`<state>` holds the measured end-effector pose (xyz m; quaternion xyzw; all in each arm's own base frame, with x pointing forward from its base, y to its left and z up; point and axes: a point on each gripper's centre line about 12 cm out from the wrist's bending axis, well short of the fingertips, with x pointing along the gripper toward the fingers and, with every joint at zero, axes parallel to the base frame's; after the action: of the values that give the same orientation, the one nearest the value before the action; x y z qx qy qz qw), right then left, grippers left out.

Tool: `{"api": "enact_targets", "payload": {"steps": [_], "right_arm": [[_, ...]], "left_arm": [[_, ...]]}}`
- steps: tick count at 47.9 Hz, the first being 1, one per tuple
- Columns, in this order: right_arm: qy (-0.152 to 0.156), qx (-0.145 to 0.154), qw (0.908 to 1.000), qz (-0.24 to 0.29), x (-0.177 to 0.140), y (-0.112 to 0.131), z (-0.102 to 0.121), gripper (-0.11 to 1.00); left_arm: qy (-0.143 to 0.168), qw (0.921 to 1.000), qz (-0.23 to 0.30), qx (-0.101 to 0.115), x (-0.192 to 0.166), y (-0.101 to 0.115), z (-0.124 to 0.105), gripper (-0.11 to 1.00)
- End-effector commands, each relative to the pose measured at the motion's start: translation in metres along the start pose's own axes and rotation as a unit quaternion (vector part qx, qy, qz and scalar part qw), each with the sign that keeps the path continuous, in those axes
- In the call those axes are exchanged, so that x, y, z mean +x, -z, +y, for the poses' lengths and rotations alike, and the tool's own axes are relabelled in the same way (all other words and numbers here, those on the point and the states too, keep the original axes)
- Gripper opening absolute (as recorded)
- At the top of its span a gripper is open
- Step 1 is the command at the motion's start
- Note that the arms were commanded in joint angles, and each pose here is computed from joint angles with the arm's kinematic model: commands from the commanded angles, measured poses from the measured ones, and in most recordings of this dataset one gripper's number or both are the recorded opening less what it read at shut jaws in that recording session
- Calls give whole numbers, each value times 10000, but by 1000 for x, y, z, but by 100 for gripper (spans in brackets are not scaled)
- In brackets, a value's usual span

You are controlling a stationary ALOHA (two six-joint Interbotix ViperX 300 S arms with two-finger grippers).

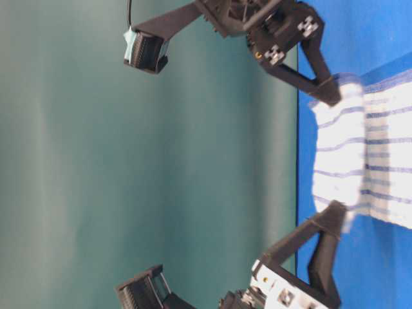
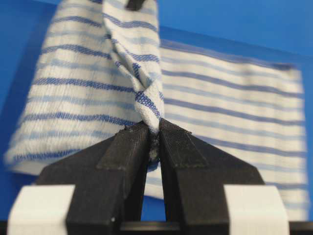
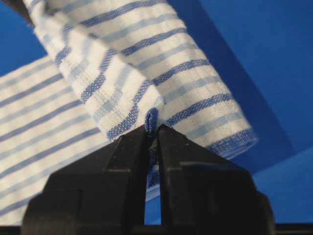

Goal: Fold the blue towel.
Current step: 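Fold the top end down toward the bottom end with both grippers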

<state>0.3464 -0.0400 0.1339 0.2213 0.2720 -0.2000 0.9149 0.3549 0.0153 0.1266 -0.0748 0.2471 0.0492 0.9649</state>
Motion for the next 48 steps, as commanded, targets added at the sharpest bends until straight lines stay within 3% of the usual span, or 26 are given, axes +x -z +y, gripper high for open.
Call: {"api": "enact_targets", "payload": {"steps": [1, 9, 25, 48], "right_arm": [[-221, -13, 9997, -144, -8, -2, 19, 6], [-416, -71, 9990, -117, -13, 12, 40, 7], [-615, -130, 9980, -39, -19, 24, 59, 7], [-582, -217, 9980, 62, -15, 32, 60, 7]], "left_arm": [[262, 9995, -147, 29, -3, -8, -21, 4], [627, 9979, -115, 76, -3, -4, -50, 4], [857, 9961, -105, 170, -2, -2, -70, 4], [845, 9963, -53, 176, -3, 2, -69, 4]]}}
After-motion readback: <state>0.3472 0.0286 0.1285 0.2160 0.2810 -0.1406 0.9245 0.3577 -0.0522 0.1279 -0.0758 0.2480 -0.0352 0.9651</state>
